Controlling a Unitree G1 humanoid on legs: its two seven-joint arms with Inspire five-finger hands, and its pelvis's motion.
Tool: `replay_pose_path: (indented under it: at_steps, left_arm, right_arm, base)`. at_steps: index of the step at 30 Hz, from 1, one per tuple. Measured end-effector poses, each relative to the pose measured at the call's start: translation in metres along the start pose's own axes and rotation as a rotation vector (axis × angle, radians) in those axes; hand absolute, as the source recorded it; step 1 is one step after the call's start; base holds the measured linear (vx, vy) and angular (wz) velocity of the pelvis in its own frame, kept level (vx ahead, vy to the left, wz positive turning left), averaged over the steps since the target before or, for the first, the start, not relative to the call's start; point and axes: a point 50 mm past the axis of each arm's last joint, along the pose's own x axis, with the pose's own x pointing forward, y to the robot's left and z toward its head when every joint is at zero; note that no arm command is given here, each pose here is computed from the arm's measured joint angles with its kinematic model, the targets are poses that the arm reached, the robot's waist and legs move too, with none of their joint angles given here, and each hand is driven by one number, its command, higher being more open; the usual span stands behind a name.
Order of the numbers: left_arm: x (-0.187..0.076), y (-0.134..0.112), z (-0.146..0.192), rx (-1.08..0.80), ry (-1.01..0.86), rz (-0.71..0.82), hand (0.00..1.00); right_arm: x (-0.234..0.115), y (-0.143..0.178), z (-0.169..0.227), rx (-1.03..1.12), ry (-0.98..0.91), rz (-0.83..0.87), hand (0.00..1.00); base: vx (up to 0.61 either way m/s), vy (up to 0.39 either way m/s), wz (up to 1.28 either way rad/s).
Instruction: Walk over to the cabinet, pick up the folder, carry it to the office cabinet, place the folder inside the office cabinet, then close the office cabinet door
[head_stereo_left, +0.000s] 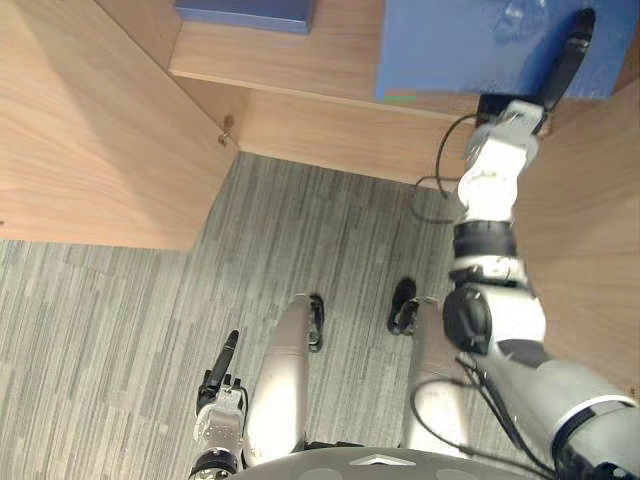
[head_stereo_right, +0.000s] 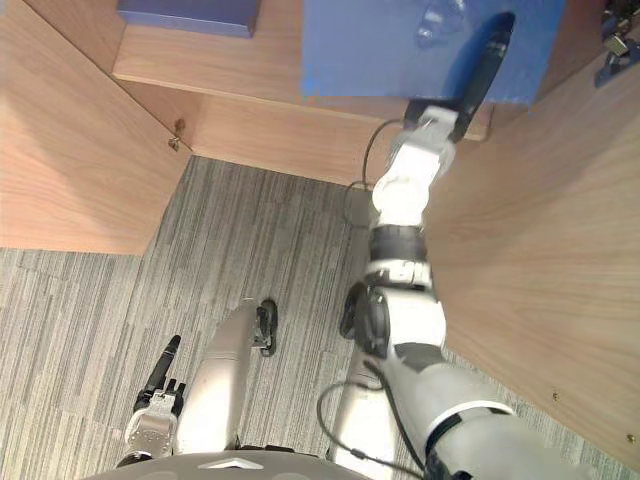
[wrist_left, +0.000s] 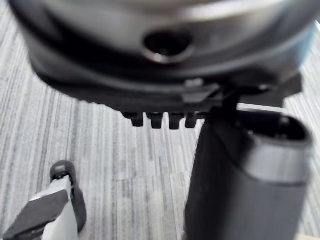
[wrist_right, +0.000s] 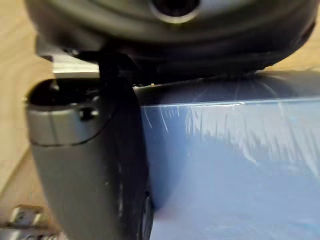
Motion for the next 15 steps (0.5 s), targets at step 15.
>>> replay_pose_path:
  at_steps: [15]
  left_arm:
    - [-0.003,0.020,0.007,0.001,-0.034,0.054,1.00]
  right_arm:
    - [0.030,0.061,0.038,0.099,-0.037,-0.079,0.00]
  base:
    - [0.00,-0.040,0.33]
